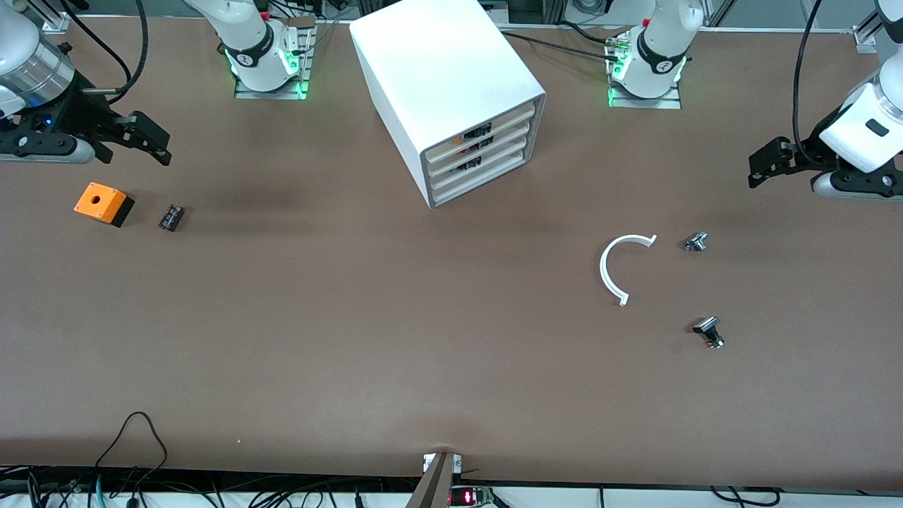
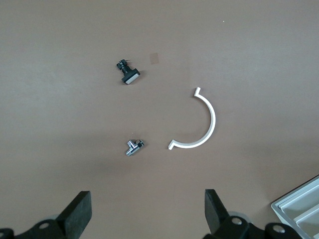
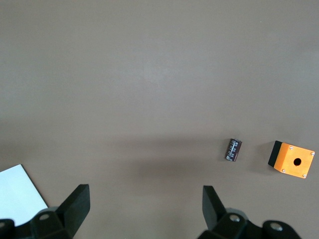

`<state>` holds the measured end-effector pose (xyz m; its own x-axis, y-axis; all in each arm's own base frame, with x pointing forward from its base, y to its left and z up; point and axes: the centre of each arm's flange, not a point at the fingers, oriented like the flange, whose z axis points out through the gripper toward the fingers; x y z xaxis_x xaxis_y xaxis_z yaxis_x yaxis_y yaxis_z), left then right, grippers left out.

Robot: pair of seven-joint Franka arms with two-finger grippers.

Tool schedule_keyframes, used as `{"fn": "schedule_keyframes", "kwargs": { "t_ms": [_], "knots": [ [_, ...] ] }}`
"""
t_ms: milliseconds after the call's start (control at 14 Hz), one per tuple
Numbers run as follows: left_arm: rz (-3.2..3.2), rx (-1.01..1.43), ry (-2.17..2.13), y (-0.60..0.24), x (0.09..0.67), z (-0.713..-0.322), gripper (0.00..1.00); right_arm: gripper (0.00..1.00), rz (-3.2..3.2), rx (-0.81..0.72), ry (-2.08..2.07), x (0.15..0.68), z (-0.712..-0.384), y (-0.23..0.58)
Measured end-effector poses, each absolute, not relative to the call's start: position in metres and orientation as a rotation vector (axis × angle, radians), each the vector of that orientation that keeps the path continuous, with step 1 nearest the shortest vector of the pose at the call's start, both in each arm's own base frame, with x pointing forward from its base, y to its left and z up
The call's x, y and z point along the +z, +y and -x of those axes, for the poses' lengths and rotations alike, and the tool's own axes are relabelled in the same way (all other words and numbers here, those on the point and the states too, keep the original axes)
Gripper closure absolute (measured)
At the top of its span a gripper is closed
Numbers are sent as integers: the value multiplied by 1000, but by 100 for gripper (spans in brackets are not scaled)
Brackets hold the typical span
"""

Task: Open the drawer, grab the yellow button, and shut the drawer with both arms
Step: 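Move the left gripper toward the drawer while the right gripper lifts, then grasp the drawer handle with the left gripper while the right gripper approaches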

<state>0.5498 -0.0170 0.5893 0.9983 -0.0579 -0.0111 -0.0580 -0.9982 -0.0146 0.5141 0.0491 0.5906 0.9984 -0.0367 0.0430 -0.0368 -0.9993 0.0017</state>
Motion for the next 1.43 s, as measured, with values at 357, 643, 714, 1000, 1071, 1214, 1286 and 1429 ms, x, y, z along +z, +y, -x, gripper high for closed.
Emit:
{"fn": "schedule_keyframes", "kwargs": {
  "t_ms": [357, 643, 714, 1000, 1071, 1214, 1286, 1429],
  "knots": [
    [3125, 17, 91, -17, 589, -550, 0, 0, -3138, 67, -57, 590, -514, 49],
    [3125, 17, 91, -17, 589, -550, 0, 0, -3134, 11, -59, 576, -518, 49],
    [3125, 18, 92, -17, 589, -550, 0, 0, -3133, -14, -59, 569, -519, 49],
    [3157, 153, 112, -28, 582, -540, 0, 0, -3126, -95, -60, 548, -524, 49],
    [3178, 227, 132, -37, 576, -536, 0, 0, -3125, -113, -59, 542, -524, 49],
    [3201, 364, 209, -67, 559, -533, 0, 0, -3120, -154, -56, 529, -526, 50],
    [3214, 424, 260, -85, 547, -533, 0, 0, -3117, -176, -49, 522, -527, 53],
    [3282, 551, 358, -116, 521, -536, 0, 0, -3112, -216, -33, 507, -531, 59]
  ]
}}
